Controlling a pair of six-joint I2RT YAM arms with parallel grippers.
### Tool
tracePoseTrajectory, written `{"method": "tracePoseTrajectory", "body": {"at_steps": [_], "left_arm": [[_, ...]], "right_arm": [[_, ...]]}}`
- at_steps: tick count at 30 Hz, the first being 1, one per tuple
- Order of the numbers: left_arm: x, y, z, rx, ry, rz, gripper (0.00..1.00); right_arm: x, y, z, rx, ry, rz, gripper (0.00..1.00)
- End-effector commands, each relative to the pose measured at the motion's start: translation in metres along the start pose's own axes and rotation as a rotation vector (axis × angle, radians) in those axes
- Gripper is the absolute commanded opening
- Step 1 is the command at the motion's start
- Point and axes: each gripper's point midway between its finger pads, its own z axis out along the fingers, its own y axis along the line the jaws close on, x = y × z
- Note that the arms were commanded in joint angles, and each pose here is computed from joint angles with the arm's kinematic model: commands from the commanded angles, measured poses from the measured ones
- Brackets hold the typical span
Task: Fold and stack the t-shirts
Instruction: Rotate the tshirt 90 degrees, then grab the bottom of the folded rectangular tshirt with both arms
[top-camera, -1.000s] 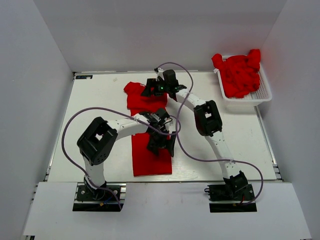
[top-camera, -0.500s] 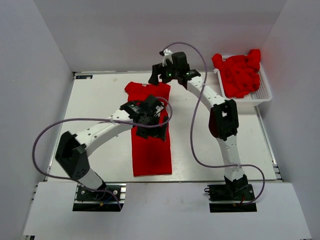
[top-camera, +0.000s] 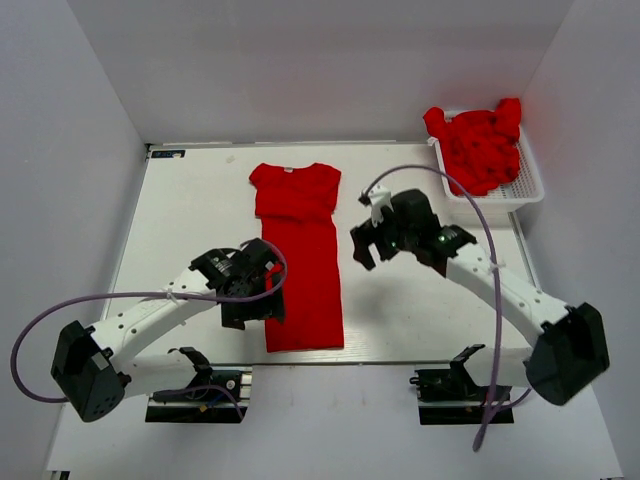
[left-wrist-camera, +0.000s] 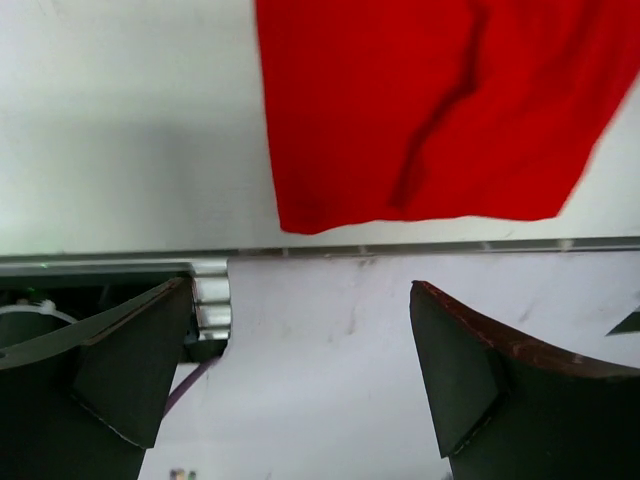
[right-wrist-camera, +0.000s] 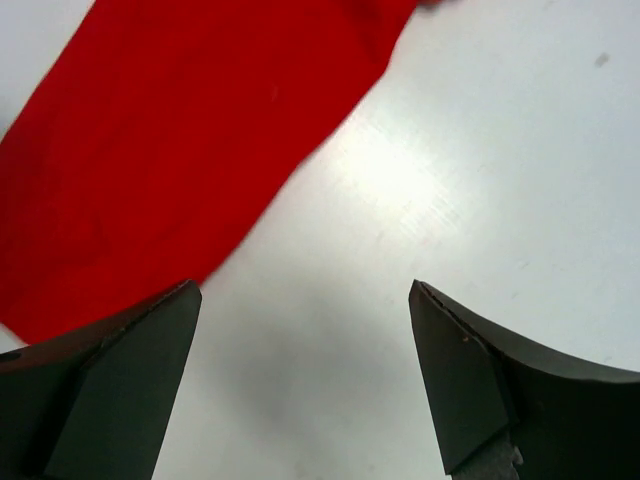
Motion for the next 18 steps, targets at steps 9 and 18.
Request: {"method": "tracePoseTrajectory", "body": {"at_steps": [9,18], "left_arm": [[0.037,-0.009,0.048,0.1,0.13,-0.002,1.0],[0.034,-0.007,0.074,0.105,0.085,0.01,0.97]], "right_arm": [[0.136,0.109,-0.025,-0.23,0.346,-0.073,0.9],[0.147,0.144,-0.007,-0.241,0.341,-0.08,0.9]]}}
